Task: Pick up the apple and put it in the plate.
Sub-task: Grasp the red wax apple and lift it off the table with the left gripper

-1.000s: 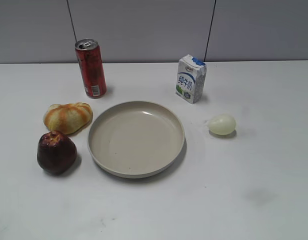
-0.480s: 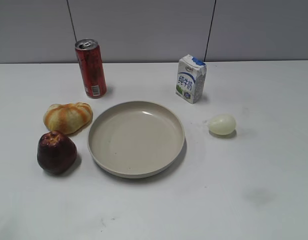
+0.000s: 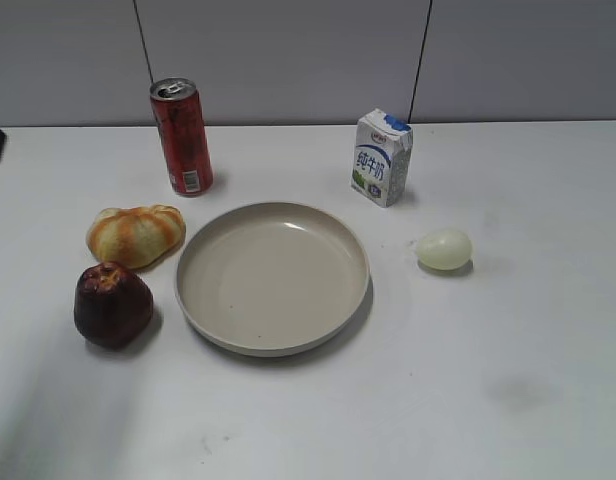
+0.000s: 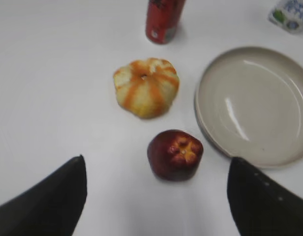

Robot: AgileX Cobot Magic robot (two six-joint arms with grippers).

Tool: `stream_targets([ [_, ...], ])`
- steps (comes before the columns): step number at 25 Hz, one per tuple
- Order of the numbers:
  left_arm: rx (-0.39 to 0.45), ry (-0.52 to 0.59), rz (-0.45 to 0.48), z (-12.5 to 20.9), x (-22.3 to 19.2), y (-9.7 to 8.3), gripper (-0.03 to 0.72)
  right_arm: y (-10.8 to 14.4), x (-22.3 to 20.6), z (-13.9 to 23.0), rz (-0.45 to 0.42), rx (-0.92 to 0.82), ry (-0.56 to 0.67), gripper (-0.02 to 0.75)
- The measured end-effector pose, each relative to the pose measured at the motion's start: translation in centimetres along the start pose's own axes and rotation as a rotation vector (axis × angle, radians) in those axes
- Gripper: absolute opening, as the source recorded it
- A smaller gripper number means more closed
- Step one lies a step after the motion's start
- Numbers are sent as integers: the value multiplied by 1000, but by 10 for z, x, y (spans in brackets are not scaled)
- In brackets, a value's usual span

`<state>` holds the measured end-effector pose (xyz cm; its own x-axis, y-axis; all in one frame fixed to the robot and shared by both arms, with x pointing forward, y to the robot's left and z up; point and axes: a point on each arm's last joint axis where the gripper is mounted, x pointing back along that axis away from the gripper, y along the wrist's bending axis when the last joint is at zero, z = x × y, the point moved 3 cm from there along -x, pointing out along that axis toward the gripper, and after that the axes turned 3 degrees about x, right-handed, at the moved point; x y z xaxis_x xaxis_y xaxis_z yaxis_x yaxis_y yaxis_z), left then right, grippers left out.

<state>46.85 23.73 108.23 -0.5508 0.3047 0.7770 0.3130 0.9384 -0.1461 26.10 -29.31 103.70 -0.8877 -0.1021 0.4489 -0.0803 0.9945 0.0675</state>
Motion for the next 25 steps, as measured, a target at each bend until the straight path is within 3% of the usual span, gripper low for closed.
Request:
stream_targets([
  [6, -138, 250, 52, 1, -73, -25, 689, 0, 0, 0, 0, 0, 0, 571],
  [10, -162, 373, 50, 12, -114, -26, 689, 0, 0, 0, 0, 0, 0, 571],
  [25, -165, 509, 27, 37, -185, -18, 692, 0, 0, 0, 0, 0, 0, 571],
])
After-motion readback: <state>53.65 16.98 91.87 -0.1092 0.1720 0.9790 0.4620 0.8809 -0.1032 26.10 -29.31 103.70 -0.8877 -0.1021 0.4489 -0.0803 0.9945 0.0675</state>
